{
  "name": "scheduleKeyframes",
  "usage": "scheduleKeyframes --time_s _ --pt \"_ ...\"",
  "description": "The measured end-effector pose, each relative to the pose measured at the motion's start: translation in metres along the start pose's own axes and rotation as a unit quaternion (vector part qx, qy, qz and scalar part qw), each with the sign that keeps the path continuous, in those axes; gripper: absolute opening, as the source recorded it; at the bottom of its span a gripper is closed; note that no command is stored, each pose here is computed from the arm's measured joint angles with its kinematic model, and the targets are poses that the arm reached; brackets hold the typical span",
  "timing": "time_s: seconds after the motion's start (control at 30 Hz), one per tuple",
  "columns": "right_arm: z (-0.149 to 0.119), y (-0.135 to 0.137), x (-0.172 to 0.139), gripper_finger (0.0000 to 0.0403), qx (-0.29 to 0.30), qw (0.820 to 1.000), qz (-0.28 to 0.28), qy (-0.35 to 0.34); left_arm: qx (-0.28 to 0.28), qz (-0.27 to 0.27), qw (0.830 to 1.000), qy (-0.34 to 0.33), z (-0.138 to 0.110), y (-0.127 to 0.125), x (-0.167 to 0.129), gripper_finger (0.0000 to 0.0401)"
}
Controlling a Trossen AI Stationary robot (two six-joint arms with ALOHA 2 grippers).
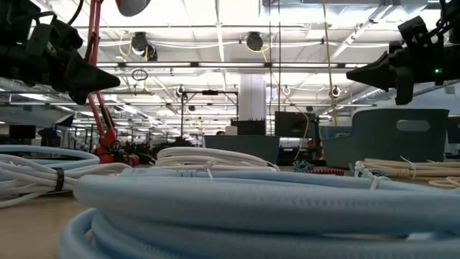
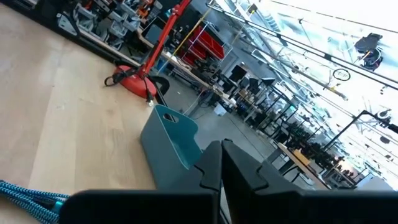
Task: Pick & Place USB Port
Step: Put the right brown HDMI cable into the right blue bin
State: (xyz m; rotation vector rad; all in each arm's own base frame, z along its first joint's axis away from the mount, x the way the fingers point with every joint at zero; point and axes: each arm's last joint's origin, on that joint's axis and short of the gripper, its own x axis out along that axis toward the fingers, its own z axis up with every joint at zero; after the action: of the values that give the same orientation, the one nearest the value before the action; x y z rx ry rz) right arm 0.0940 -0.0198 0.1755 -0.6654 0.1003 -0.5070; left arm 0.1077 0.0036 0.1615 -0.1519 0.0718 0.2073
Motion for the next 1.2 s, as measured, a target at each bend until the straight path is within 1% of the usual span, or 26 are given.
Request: scheduleKeyframes --time_s 0.07,0.1,0.23,0.3,0.47,0.5,0.53,0.57,0.6,0.63,0.67,0.7,0.77,0.8,0.9,0.93,1.0,1.03,1.1,1.17,1.2 --pt "0.0 0.0 0.0 0.0 0.007 1.0 0.001 0.0 0.0 0.0 1.0 0.0 0.0 0.0 0.0 0.0024" --pt "0.0 0.0 0.0 0.0 0.022 1.0 0.001 -0.001 0.0 0.0 1.0 0.0 0.0 0.0 0.0 0.0024" --pt "0.0 0.0 0.0 0.0 0.109 0.994 0.001 0.0 0.0 0.0 1.0 0.0 0.0 0.0 0.0 0.0024" --pt "0.0 0.0 0.0 0.0 0.137 0.991 0.001 0.0 0.0 0.0 1.0 0.0 0.0 0.0 0.0 0.0024" --pt "0.0 0.0 0.0 0.0 0.172 0.985 0.002 -0.002 0.0 0.0 1.0 0.0 0.0 0.0 0.0 0.0024" --pt "0.001 0.0 0.0 0.0 0.205 0.979 0.01 -0.01 -0.001 0.0 1.0 -0.002 0.0 0.0 0.0 0.0024" --pt "0.004 -0.001 0.0 0.0 0.256 0.966 0.02 -0.027 -0.008 -0.001 1.0 -0.007 0.001 0.0 0.0 0.0024" --pt "0.008 -0.002 0.0 0.0 0.32 0.945 0.035 -0.052 -0.029 -0.003 0.999 -0.017 0.003 -0.001 0.0 0.0024" --pt "0.012 -0.004 -0.001 0.0 0.391 0.915 0.054 -0.079 -0.064 -0.008 0.997 -0.035 0.007 -0.001 0.0 0.0024" --pt "0.016 -0.007 -0.002 0.0 0.461 0.879 0.072 -0.101 -0.1 -0.013 0.994 -0.052 0.01 -0.002 -0.001 0.0024" --pt "0.02 -0.009 -0.003 0.0 0.52 0.841 0.088 -0.121 -0.136 -0.019 0.988 -0.066 0.013 -0.002 -0.001 0.0024" --pt "0.023 -0.012 -0.004 0.0 0.57 0.805 0.093 -0.137 -0.165 -0.026 0.983 -0.079 0.016 -0.002 -0.001 0.0024" --pt "0.027 -0.019 -0.006 0.0 0.648 0.738 0.079 -0.17 -0.205 -0.037 0.973 -0.102 0.021 -0.003 -0.002 0.0024" --pt "0.029 -0.023 -0.007 0.0 0.677 0.71 0.064 -0.185 -0.215 -0.042 0.969 -0.112 0.023 -0.003 -0.003 0.0024" --pt "0.032 -0.032 -0.011 0.0 0.743 0.63 0.021 -0.227 -0.234 -0.047 0.959 -0.154 0.031 -0.003 -0.005 0.0024" --pt "0.033 -0.035 -0.012 0.0 0.758 0.607 0.013 -0.24 -0.238 -0.047 0.955 -0.17 0.034 -0.003 -0.006 0.0024" --pt "0.035 -0.038 -0.014 0.0 0.775 0.576 0.017 -0.258 -0.245 -0.053 0.948 -0.195 0.039 -0.003 -0.008 0.0024" --pt "0.036 -0.039 -0.014 0.0 0.78 0.568 0.022 -0.263 -0.249 -0.058 0.944 -0.209 0.042 -0.003 -0.009 0.0024" --pt "0.037 -0.039 -0.015 0.0 0.786 0.555 0.033 -0.27 -0.255 -0.067 0.936 -0.235 0.047 -0.004 -0.012 0.0024" --pt "0.04 -0.041 -0.016 0.0 0.787 0.543 0.062 -0.285 -0.26 -0.075 0.928 -0.257 0.051 -0.004 -0.014 0.0024" --pt "0.042 -0.041 -0.016 0.0 0.784 0.541 0.082 -0.293 -0.265 -0.08 0.924 -0.265 0.052 -0.004 -0.015 0.0024"
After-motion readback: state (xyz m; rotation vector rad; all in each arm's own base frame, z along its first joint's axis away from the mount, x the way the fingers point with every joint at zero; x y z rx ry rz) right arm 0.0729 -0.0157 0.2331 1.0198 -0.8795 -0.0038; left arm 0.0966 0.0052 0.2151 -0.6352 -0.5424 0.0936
